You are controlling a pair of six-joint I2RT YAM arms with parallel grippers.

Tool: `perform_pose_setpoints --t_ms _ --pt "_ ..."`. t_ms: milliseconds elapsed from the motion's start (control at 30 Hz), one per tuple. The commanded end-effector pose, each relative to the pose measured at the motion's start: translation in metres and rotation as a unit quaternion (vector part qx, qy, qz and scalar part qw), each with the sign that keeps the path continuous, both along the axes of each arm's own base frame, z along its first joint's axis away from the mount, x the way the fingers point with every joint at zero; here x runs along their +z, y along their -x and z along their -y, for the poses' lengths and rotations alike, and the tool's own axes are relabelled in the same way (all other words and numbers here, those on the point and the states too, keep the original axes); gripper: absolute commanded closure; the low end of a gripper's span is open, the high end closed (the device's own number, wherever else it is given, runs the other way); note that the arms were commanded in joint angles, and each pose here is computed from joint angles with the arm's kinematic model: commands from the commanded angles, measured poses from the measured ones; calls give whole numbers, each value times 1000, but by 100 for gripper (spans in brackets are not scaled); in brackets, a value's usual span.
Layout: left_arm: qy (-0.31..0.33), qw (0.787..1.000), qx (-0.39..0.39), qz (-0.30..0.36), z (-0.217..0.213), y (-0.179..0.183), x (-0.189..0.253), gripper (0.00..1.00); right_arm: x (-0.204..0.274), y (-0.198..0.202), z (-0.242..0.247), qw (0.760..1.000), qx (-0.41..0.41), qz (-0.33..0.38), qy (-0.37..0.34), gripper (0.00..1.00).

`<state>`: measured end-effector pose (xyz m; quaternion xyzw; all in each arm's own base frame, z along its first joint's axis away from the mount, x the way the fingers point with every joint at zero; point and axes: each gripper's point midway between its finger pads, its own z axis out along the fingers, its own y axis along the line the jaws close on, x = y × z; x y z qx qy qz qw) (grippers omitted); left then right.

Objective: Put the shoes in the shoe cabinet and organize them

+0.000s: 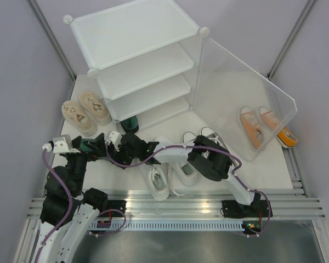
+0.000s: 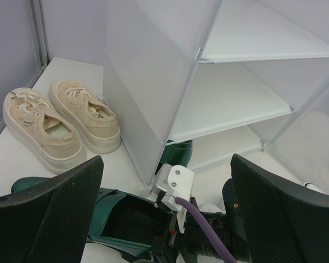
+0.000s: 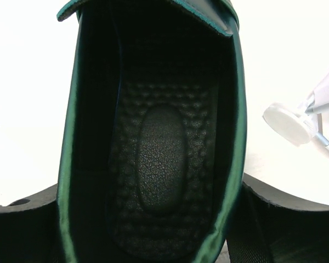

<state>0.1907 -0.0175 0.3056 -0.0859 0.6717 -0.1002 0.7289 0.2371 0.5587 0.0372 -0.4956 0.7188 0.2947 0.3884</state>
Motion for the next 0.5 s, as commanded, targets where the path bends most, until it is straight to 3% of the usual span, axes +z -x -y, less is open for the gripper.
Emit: perform_pose_setpoints --t_ms 0,67,467 --pt "8 1000 1 13 -1 1 6 1 25 16 -4 1000 22 -10 -18 92" --pt "7 1000 4 13 -2 1 6 0 42 16 0 999 6 -11 -30 99" --pt "7 1000 17 14 -7 1 6 0 93 33 55 998 -34 -22 -57 99"
